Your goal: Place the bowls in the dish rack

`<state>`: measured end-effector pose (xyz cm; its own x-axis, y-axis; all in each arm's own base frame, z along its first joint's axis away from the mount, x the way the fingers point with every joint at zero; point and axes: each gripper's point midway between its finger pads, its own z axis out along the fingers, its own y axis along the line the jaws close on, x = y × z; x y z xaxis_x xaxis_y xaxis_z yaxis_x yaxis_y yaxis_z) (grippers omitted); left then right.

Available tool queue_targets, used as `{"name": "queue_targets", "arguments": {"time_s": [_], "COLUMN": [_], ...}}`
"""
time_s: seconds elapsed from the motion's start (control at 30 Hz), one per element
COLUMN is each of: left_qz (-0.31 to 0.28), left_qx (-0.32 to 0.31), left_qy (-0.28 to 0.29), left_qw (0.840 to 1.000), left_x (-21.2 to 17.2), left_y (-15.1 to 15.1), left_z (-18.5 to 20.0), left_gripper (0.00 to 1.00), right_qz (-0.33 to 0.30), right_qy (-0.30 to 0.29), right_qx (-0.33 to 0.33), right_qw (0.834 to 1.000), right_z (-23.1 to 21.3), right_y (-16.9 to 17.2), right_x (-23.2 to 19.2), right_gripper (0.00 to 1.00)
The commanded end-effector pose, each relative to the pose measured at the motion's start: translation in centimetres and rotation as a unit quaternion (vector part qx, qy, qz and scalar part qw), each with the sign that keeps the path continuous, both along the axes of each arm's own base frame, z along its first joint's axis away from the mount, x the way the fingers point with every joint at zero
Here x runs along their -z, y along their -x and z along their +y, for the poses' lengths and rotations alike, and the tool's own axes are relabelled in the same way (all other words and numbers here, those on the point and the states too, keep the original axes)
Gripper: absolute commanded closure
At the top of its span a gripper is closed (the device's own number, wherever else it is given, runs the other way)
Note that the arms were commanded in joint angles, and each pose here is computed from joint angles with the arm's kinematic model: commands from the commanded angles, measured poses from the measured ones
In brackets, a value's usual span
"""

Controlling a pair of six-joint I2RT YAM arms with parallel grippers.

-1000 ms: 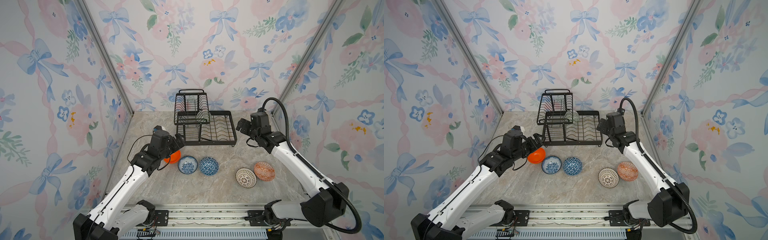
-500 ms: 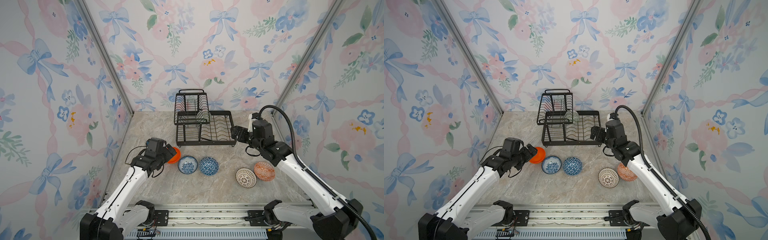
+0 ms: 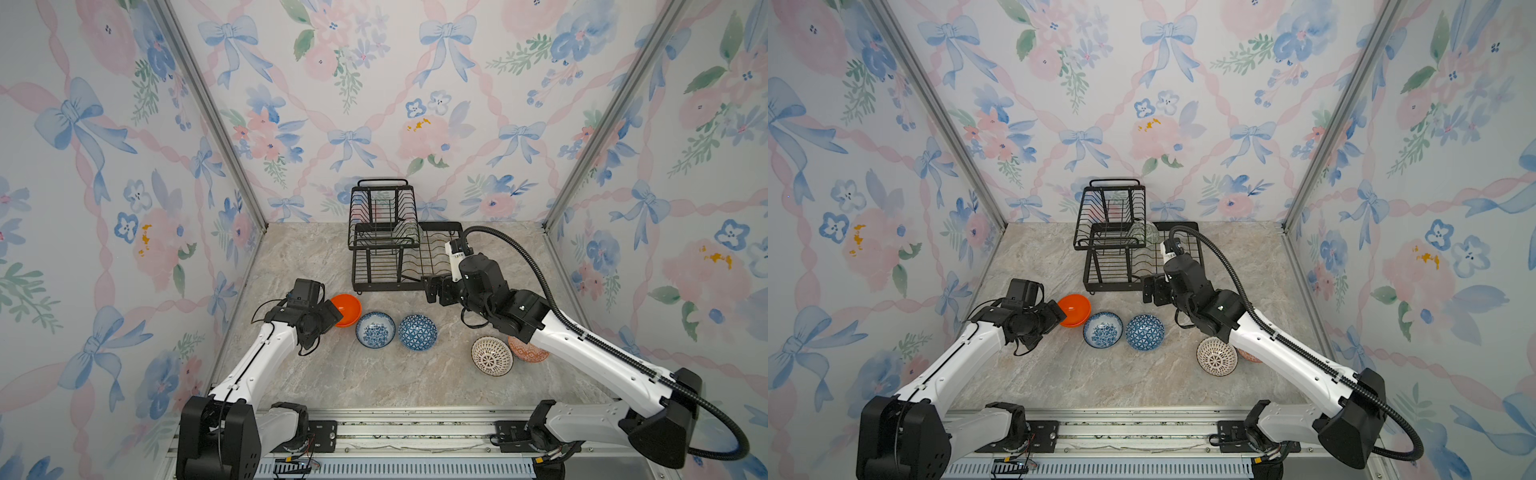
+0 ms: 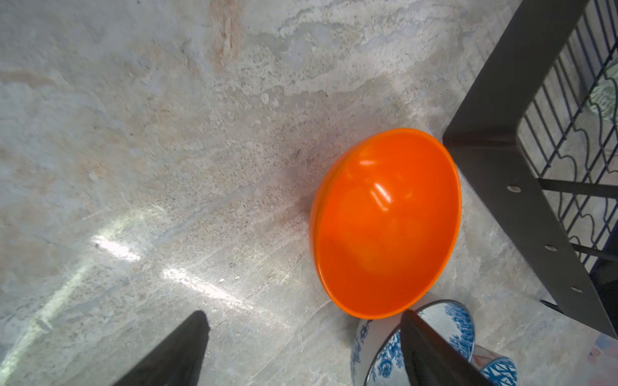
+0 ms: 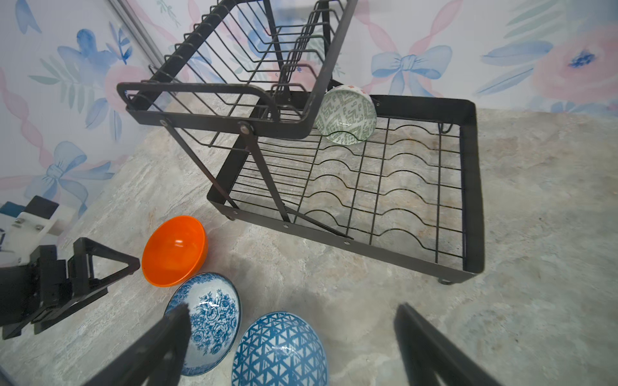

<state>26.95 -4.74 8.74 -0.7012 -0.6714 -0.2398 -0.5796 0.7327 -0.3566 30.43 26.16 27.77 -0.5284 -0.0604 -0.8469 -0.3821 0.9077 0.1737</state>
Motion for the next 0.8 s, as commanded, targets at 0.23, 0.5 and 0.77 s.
{"name": "queue_targets", "arguments": {"time_s": [0.23,0.5,0.77], "left_qz": [0.035,0.05,0.061], "left_qx": [0.05,0.057,0.062], "left_qy": [-0.024,-0.039,-0.051], "left_qw": [0.998,0.996,0.995], "left_x": [1.5,2.7,3.3], "left_y": [-1.9,-2.0,-2.4], "left_z": [-0.1,0.2,0.5], "left_gripper": [0.26,0.46,0.64], "right_qz": [-0.058,-0.1,-0.114], "right_qy": [-0.009,0.053,0.078], "right_qx": [-0.065,-0.079,-0.049], "right_qw": [0.996,0.99,0.989], "right_z": [3.8,5.0,4.5], "right_y": [1.0,1.3,0.2], "right_x": [-2.8,-2.9,-2.7], "right_gripper": [0.03,0.03,0.03]}}
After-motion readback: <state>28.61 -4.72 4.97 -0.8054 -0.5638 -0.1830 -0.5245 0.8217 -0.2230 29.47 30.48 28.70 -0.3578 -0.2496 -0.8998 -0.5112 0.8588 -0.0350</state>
